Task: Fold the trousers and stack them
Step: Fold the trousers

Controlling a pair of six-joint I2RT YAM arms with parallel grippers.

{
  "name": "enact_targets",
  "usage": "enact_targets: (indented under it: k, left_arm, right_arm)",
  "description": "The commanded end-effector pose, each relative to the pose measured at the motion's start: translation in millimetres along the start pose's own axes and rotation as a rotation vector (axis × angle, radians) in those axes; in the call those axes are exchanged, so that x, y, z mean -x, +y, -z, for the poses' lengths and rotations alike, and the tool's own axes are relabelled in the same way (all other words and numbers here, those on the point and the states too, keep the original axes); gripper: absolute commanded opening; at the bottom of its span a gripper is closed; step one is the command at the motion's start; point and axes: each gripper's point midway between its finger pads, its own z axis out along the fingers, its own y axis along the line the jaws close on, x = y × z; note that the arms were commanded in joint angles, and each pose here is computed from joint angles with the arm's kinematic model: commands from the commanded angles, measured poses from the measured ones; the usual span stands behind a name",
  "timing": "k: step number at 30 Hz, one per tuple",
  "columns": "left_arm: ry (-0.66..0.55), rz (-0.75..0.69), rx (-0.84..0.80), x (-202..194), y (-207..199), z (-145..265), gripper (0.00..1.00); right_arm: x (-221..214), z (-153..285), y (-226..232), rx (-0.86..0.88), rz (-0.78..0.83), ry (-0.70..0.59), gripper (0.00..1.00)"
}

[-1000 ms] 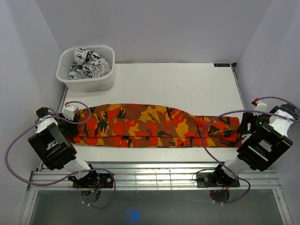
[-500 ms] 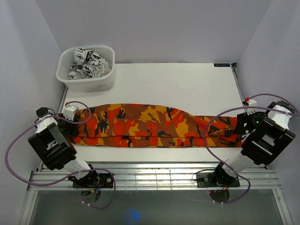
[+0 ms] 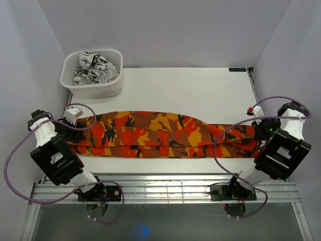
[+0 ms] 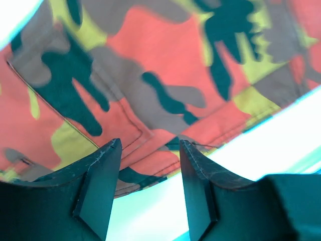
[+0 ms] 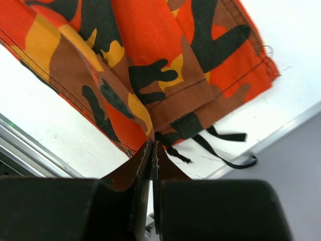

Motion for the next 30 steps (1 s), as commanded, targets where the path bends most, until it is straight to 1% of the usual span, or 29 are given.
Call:
enact_targets:
  k: [1,2,3,5,6,7,8,9,10,11,13,15,16,17,19,24,29,30]
  left_arm:
    - [-0.126,-0.219,-0.093,36.3,-42.6,31.2,0.59]
    - [-0.116,-0.260,-0.097,33.3,-46.4,32.3,0.58]
    - [-0.106,-0.349,-0.098,30.1,-47.7,32.6,0.58]
    - [-0.056,-0.435,-0.094,17.5,-52.4,33.2,0.57]
    - [-0.039,-0.454,-0.115,5.1,-59.5,25.9,0.58]
    - [-0.027,-0.521,-0.094,0.6,-53.9,21.5,0.59]
    - [-0.007,-0.559,-0.069,-4.4,-51.9,20.5,0.59]
    - [0.006,-0.563,-0.079,-16.7,-56.6,10.6,0.60]
    - [0.021,-0.593,-0.071,-21.0,-55.1,5.7,0.61]
    - [0.037,-0.638,-0.026,-22.1,-43.3,2.1,0.61]
    - [0.086,-0.680,0.006,-35.1,-32.4,-6.1,0.63]
    - [0.118,-0.695,0.013,-43.3,-24.7,-11.9,0.65]
    - [0.118,-0.715,0.039,-40.3,-16.0,-13.9,0.65]
    - [0.119,-0.706,0.051,-39.9,-11.6,-15.0,0.66]
    - [0.110,-0.715,0.068,-34.2,-2.8,-16.5,0.66]
    - [0.082,-0.720,0.070,-25.1,4.5,-18.4,0.66]
    - [0.066,-0.711,0.059,-22.5,13.8,-31.7,0.64]
    - [0.064,-0.706,0.057,-20.9,15.2,-33.4,0.61]
  right_arm:
    - [13.5,26.0,-20.5,-0.128,0.154,0.007,0.08]
    - [16.1,28.6,-22.8,-0.140,0.165,0.001,0.08]
    - [22.2,33.6,-26.1,-0.160,0.182,-0.009,0.08]
    - [27.9,38.8,-28.7,-0.181,0.199,-0.015,0.08]
    - [31.0,39.3,-30.1,-0.189,0.211,-0.017,0.08]
    - [32.7,41.2,-31.5,-0.199,0.216,-0.016,0.08]
    - [34.3,41.8,-32.8,-0.205,0.220,-0.017,0.08]
    - [36.1,42.3,-35.3,-0.215,0.225,-0.019,0.08]
    - [37.3,43.4,-36.5,-0.219,0.230,-0.017,0.08]
    - [37.1,44.0,-37.2,-0.221,0.228,-0.015,0.08]
    - [38.4,45.0,-38.8,-0.225,0.229,-0.013,0.08]
    - [40.3,46.9,-41.3,-0.231,0.230,-0.011,0.08]
    - [40.2,46.2,-41.2,-0.226,0.226,-0.010,0.08]
    - [41.7,47.4,-41.9,-0.228,0.227,-0.009,0.08]
    - [40.9,47.7,-41.6,-0.226,0.223,-0.002,0.08]
    - [40.1,49.8,-44.1,-0.233,0.227,0.013,0.08]
    - [38.9,50.8,-44.5,-0.230,0.222,0.023,0.08]
    - [38.5,50.5,-44.9,-0.231,0.222,0.024,0.08]
